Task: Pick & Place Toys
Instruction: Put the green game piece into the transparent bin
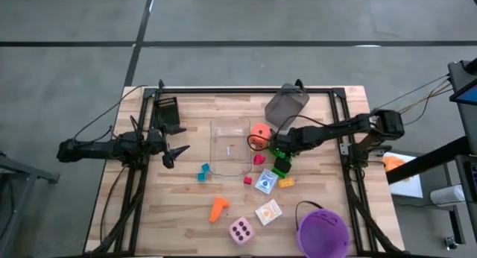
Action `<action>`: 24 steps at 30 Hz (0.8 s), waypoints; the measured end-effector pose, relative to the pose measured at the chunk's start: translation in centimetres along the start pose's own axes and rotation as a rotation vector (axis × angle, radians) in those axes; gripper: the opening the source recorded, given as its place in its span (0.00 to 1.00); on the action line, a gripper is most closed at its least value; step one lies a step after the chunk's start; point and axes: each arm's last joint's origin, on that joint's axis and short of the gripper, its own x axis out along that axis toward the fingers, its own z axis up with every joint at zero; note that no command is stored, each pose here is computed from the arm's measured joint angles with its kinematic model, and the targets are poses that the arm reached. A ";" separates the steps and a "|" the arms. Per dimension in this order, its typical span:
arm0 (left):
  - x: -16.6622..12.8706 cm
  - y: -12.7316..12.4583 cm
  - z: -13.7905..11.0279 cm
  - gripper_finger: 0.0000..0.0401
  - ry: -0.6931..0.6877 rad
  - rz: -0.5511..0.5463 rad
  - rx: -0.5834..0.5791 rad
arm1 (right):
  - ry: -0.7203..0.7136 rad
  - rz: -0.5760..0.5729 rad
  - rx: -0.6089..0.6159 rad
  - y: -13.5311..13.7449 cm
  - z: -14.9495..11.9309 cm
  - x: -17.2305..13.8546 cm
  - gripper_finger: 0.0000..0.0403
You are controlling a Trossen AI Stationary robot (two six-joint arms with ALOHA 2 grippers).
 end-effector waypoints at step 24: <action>0.0 0.0 0.0 0.84 0.003 0.000 0.006 | 0.034 -0.010 -0.038 -0.2 -0.7 -1.0 0.24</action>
